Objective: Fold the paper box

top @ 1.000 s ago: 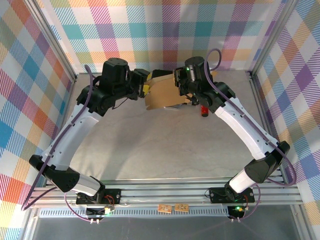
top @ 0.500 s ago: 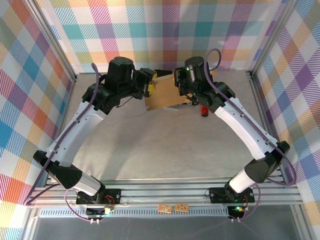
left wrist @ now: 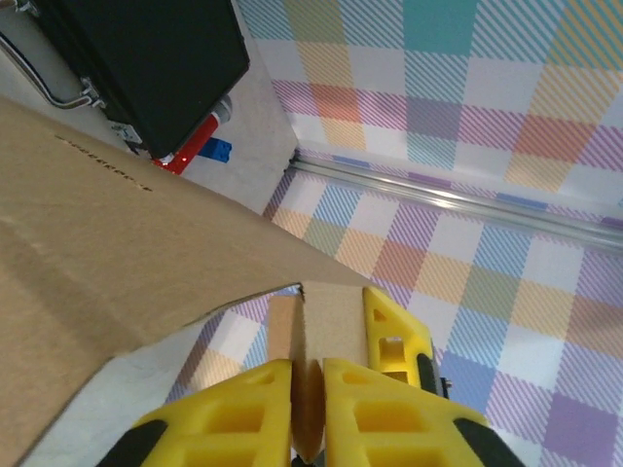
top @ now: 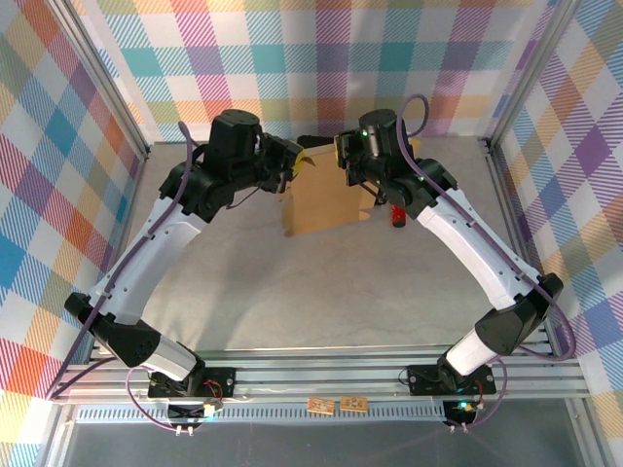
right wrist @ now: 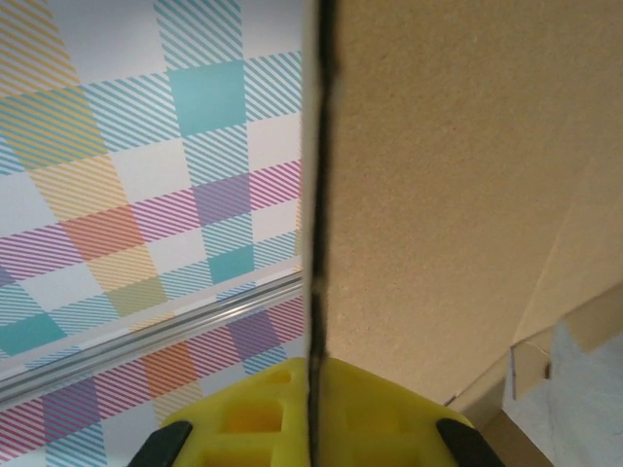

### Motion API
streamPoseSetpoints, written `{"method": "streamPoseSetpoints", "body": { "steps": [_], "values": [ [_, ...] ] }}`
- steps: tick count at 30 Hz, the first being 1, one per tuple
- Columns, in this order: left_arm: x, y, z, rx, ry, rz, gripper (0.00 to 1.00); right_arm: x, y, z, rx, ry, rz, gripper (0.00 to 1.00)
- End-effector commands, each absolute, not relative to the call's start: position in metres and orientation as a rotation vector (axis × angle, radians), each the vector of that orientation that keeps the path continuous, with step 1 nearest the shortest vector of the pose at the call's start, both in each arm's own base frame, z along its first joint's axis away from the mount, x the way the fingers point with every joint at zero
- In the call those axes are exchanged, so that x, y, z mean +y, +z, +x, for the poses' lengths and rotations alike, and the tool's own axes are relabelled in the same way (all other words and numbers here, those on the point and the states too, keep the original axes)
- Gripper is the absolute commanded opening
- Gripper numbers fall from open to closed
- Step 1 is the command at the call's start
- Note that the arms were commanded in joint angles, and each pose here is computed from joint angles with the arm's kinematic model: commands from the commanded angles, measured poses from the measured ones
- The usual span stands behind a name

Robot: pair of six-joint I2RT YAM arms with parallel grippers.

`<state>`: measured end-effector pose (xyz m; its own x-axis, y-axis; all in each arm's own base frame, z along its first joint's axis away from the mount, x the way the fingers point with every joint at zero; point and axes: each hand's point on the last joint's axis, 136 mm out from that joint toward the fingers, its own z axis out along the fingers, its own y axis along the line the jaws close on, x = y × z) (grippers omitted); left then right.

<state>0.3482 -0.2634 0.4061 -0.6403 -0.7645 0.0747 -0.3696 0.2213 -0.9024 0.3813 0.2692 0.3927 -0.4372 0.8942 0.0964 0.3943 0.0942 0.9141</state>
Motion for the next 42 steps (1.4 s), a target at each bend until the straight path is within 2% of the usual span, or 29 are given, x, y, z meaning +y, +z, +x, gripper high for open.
{"method": "streamPoseSetpoints", "body": {
  "steps": [1, 6, 9, 11, 14, 22, 27, 30, 37, 42],
  "values": [
    [-0.265, 0.422, 0.347, 2.078, -1.435, -1.015, 0.01, 0.272, 0.409, 0.378, 1.864, 1.376, 1.237, 0.00],
    [-0.262, 0.422, 0.345, 2.076, -1.426, -1.020, 0.00, 0.268, 0.412, 0.376, 1.859, 1.352, 1.214, 0.00],
    [-0.253, 0.425, 0.340, 2.067, -1.402, -1.012, 0.42, 0.258, 0.412, 0.372, 1.869, 1.291, 1.168, 0.00],
    [-0.238, 0.427, 0.337, 2.057, -1.363, -1.016, 0.52, 0.248, 0.409, 0.366, 1.893, 1.244, 1.145, 0.00],
    [-0.212, 0.431, 0.330, 2.016, -1.306, -1.023, 0.56, 0.232, 0.400, 0.351, 1.920, 1.195, 1.168, 0.00],
    [-0.151, 0.428, 0.309, 1.976, -1.110, -1.002, 0.54, 0.213, 0.402, 0.304, 1.974, 1.207, 1.281, 0.00],
    [-0.137, 0.423, 0.301, 1.996, -1.033, -0.965, 0.49, 0.214, 0.413, 0.303, 1.958, 1.216, 1.304, 0.00],
    [-0.136, 0.416, 0.303, 2.016, -1.015, -0.935, 0.43, 0.232, 0.388, 0.328, 1.957, 1.222, 1.394, 0.00],
    [-0.152, 0.389, 0.295, 2.176, -0.968, -0.718, 0.31, 0.289, 0.312, 0.429, 1.955, 1.311, 1.427, 0.00],
    [-0.192, 0.330, 0.269, 2.324, -1.042, -0.565, 0.14, 0.308, 0.288, 0.445, 2.047, 1.312, 1.452, 0.00]
  ]
}}
